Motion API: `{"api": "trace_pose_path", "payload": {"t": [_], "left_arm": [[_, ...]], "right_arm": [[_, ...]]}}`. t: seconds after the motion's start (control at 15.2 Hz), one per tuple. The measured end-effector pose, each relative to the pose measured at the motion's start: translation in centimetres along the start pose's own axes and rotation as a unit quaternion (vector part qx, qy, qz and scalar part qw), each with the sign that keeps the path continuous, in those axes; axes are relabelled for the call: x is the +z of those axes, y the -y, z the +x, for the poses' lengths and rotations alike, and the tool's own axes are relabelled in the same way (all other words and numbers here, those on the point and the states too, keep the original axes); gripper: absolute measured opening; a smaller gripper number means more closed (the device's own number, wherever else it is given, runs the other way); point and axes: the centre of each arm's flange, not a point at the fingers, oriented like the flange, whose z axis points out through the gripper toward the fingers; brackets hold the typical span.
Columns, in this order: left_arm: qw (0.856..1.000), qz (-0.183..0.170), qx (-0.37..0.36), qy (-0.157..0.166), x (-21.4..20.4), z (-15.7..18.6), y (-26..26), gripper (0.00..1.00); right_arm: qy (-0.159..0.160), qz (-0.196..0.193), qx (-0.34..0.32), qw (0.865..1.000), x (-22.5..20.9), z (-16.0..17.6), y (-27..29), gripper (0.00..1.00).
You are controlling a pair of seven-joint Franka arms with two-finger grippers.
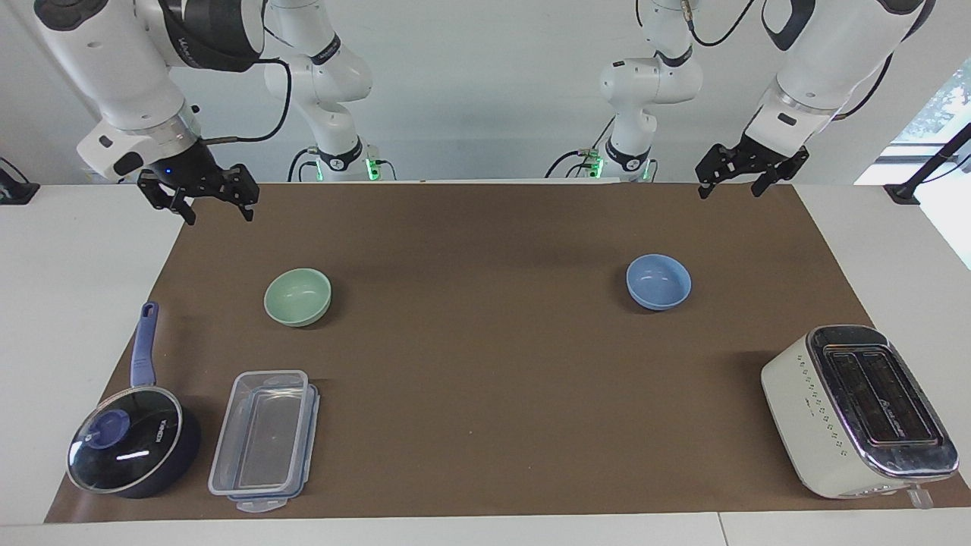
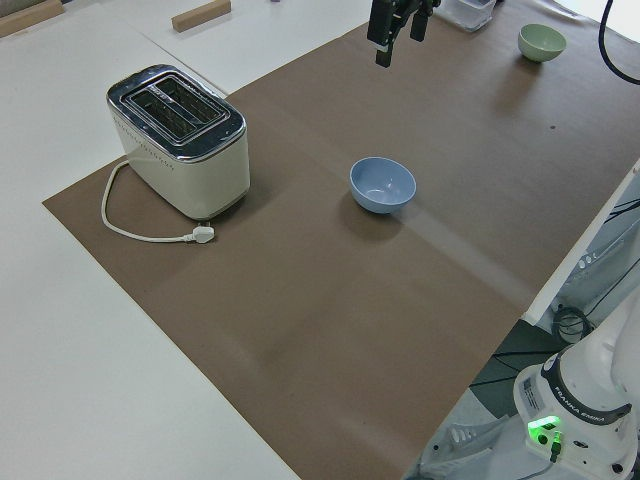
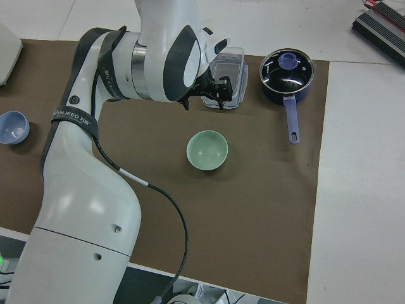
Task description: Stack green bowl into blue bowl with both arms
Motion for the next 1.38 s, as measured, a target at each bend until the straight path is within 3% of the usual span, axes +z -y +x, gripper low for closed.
{"api": "trace_pose_path", "payload": {"t": [0.66, 1.05, 1.18, 1.25, 1.38], "left_arm": [[0.998, -0.002, 0.070, -0.005, 20.3, 1.2, 3.9, 1.00], [0.997, -0.003, 0.081, 0.006, 24.7, 0.4, 3.9, 0.98], [0.996, -0.003, 0.084, 0.007, 25.3, 0.2, 3.9, 0.95], [0.996, -0.003, 0.088, 0.009, 25.5, 0.1, 3.9, 0.88], [0.996, -0.003, 0.092, 0.014, 25.9, -0.1, 3.9, 0.85]], "right_arm": [[0.000, 0.017, 0.030, 0.999, 21.8, -0.9, -4.3, 0.86], [0.004, 0.046, 0.038, 0.998, 23.2, -0.6, -2.4, 0.79], [0.005, 0.046, 0.020, 0.999, 23.5, -0.7, -1.9, 0.63], [0.002, 0.046, 0.014, 0.999, 23.7, -0.8, -2.0, 0.63], [-0.003, 0.044, 0.007, 0.999, 24.5, -1.3, -2.2, 0.62]]}}
